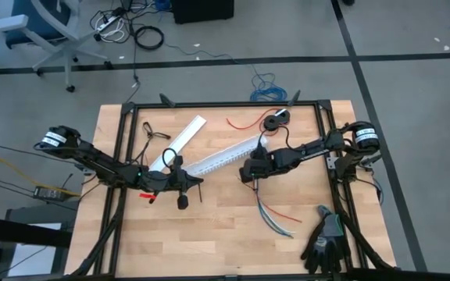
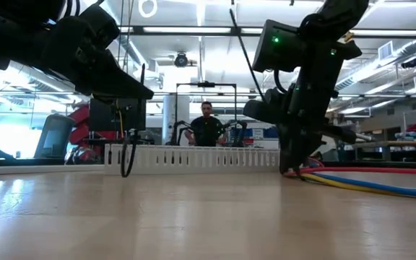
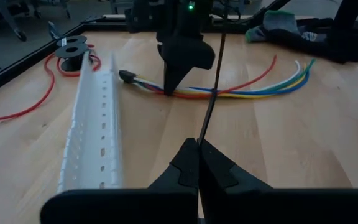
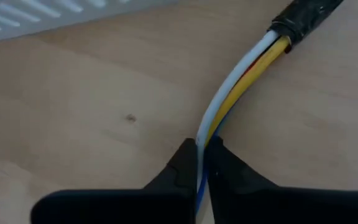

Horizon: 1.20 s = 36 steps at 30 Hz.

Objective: Ziptie cables
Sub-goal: Wrap the cables together using the black zip tie

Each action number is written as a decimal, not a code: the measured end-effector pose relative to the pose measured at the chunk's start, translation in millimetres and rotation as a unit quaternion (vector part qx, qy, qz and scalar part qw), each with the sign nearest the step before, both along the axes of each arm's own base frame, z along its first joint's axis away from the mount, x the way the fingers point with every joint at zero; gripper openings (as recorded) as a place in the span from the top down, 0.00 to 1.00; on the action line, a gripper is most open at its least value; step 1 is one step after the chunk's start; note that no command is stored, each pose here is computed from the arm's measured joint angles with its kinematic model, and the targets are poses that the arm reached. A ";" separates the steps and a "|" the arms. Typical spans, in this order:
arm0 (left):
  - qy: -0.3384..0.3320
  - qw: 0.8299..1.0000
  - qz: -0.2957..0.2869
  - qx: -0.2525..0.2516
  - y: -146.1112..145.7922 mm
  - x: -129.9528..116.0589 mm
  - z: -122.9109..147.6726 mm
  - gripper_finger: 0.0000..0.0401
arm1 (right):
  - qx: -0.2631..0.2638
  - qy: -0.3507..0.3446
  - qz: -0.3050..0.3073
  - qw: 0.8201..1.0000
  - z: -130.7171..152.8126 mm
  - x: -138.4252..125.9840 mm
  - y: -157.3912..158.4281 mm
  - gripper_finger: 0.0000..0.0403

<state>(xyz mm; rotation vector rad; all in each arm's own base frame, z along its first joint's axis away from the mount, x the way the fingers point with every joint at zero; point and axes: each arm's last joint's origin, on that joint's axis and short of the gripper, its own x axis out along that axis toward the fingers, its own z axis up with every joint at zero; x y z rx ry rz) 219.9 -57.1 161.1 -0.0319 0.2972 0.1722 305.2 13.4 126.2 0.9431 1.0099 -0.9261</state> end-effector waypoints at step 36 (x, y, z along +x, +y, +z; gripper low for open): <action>-0.018 0.999 -0.036 -0.021 9.3 48.2 8.9 1.00 | -0.067 -0.154 0.420 0.892 49.6 3.3 75.1 1.00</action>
